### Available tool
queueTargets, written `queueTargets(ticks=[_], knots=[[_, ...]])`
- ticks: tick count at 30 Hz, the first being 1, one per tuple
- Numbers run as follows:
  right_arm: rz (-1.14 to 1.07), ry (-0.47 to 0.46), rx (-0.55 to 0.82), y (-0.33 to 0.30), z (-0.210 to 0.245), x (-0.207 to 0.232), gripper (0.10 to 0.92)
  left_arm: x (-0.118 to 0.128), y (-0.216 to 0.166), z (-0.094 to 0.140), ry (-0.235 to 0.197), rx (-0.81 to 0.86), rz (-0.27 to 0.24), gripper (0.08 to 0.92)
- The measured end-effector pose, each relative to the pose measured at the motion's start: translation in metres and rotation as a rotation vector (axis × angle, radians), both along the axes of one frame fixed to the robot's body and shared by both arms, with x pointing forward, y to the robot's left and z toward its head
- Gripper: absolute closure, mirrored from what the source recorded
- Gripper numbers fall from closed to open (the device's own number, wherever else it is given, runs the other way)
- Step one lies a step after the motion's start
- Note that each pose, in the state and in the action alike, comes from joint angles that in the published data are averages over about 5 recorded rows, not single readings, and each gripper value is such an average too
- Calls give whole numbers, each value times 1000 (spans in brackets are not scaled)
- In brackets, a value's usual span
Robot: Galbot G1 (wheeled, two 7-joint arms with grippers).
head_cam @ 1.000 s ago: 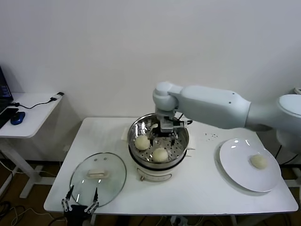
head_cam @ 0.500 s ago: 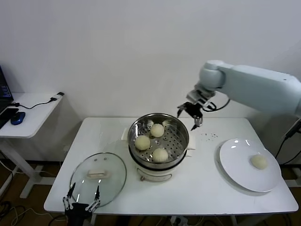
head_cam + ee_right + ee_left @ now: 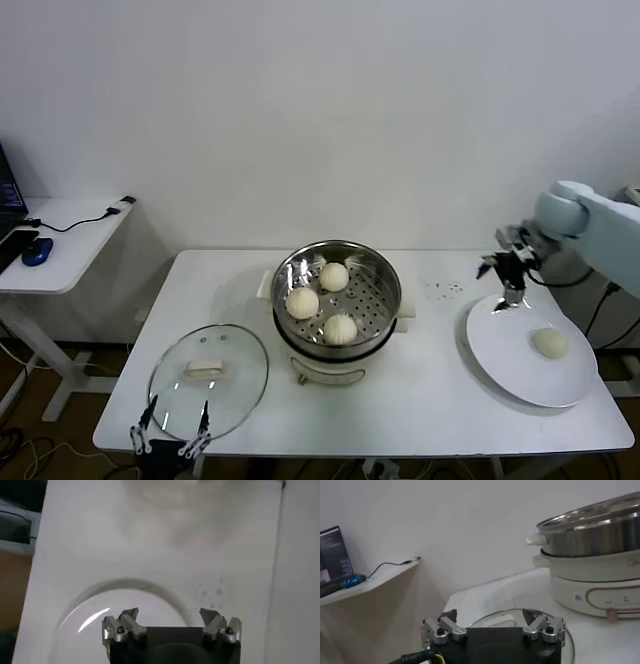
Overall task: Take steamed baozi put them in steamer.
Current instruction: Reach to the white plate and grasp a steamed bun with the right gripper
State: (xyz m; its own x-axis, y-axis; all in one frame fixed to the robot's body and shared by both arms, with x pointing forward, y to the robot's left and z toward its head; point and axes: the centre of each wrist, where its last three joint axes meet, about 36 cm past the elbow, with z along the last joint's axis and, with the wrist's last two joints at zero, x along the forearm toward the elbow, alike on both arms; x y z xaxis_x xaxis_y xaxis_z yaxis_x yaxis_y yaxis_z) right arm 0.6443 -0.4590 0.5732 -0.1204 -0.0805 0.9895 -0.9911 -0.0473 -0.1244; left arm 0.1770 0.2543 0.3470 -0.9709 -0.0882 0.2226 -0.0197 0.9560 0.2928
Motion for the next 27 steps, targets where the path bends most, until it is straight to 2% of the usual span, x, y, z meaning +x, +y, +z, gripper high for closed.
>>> queueTargets(ticks=[12, 27], knots=[[-110, 37, -74, -77, -56, -26, 200, -6, -1, 0, 13, -4, 11, 177], [-156, 46, -105, -106, -94, -21, 200, -10, -3, -3, 21, -3, 24, 177]])
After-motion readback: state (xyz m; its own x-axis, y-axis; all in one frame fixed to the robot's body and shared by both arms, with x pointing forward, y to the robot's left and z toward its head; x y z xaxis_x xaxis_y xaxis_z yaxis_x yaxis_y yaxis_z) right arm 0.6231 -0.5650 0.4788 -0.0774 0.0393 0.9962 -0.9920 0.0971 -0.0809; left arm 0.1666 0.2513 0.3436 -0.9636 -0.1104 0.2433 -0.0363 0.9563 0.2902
